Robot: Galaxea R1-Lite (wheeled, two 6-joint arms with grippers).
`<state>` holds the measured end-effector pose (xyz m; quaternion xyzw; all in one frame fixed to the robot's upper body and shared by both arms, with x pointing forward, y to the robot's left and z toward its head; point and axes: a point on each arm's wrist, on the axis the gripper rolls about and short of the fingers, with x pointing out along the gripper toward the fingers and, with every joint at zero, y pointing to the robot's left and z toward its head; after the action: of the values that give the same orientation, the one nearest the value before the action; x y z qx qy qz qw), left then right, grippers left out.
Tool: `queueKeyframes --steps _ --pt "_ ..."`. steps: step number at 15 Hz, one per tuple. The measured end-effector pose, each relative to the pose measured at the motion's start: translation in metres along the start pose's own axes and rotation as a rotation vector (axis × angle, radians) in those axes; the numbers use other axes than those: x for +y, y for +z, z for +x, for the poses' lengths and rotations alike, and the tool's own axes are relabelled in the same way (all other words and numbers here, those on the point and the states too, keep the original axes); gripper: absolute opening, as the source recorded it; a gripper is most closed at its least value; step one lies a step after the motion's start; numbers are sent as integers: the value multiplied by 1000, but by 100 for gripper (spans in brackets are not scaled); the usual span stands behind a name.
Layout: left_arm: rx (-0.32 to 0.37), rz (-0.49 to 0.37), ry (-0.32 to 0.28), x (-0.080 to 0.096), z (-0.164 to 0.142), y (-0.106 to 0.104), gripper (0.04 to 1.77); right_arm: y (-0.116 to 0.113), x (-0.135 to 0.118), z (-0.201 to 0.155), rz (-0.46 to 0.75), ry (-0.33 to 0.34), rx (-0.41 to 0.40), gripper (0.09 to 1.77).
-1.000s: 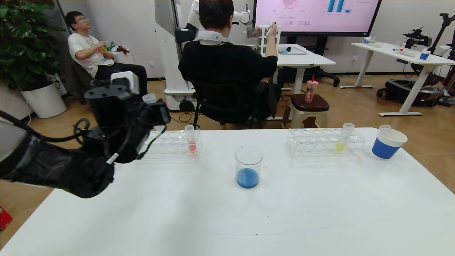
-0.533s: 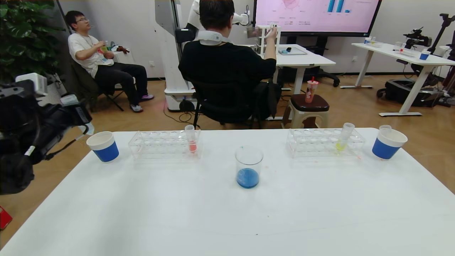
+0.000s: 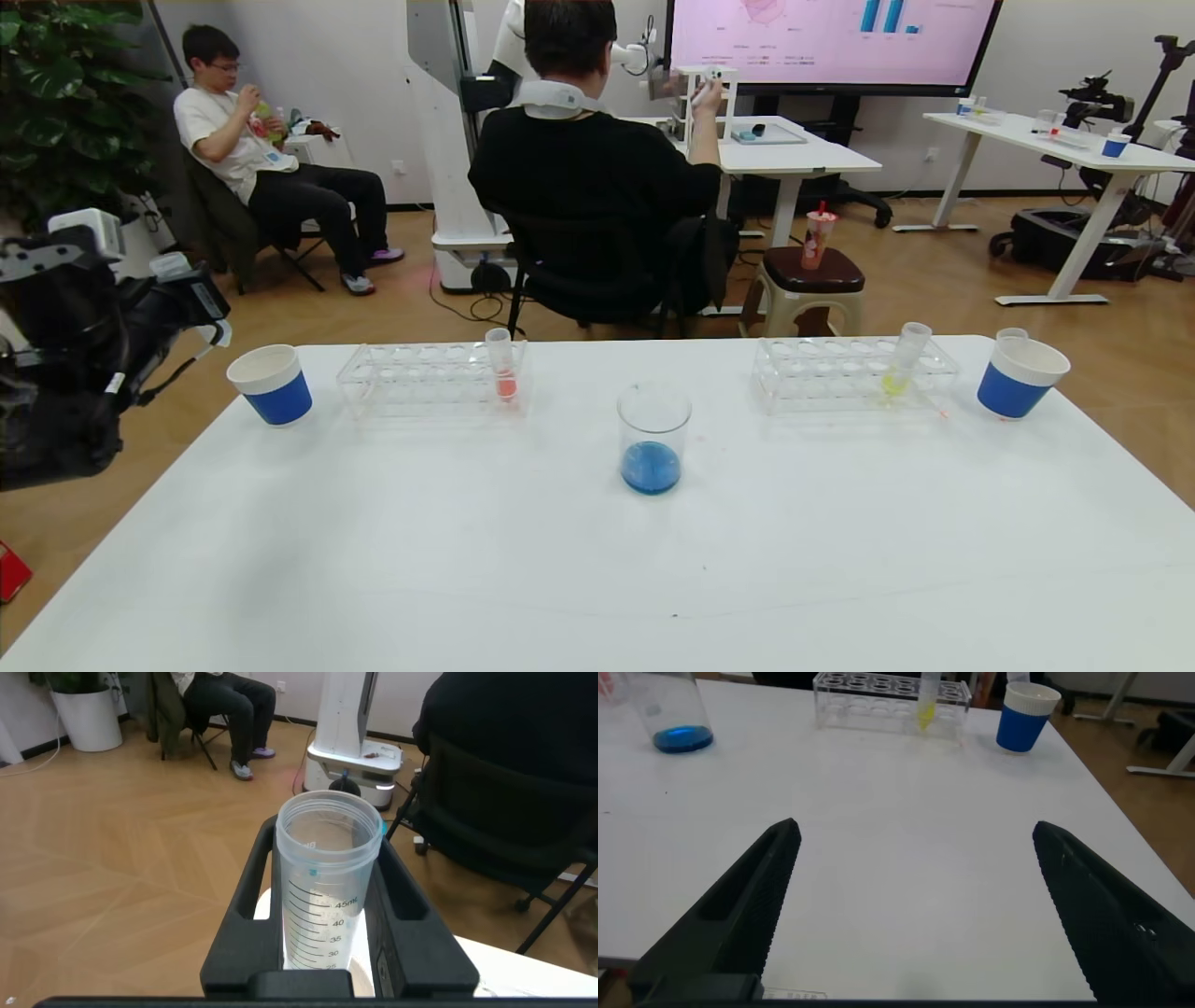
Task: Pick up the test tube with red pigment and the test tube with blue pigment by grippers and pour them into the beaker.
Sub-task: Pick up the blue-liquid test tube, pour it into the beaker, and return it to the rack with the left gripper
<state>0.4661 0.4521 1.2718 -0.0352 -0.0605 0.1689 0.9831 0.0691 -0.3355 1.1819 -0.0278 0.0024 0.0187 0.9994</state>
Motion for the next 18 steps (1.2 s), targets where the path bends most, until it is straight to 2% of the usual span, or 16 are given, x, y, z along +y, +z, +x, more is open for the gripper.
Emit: queueKeyframes --steps 3,5,6,11,15,18 --pt "24 1 -18 -7 15 -26 51 0 0 0 0 1 0 174" --pt "7 0 -26 -10 22 -42 51 0 0 0 0 0 0 174" --pt "0 -1 -20 -10 24 -50 51 0 0 0 0 0 0 174" --pt "57 7 9 -11 28 -89 51 0 0 0 0 0 0 174" --pt "93 11 12 -10 26 -101 51 0 0 0 0 0 0 174" --pt "82 8 11 -10 26 -101 51 0 0 0 0 0 0 174"
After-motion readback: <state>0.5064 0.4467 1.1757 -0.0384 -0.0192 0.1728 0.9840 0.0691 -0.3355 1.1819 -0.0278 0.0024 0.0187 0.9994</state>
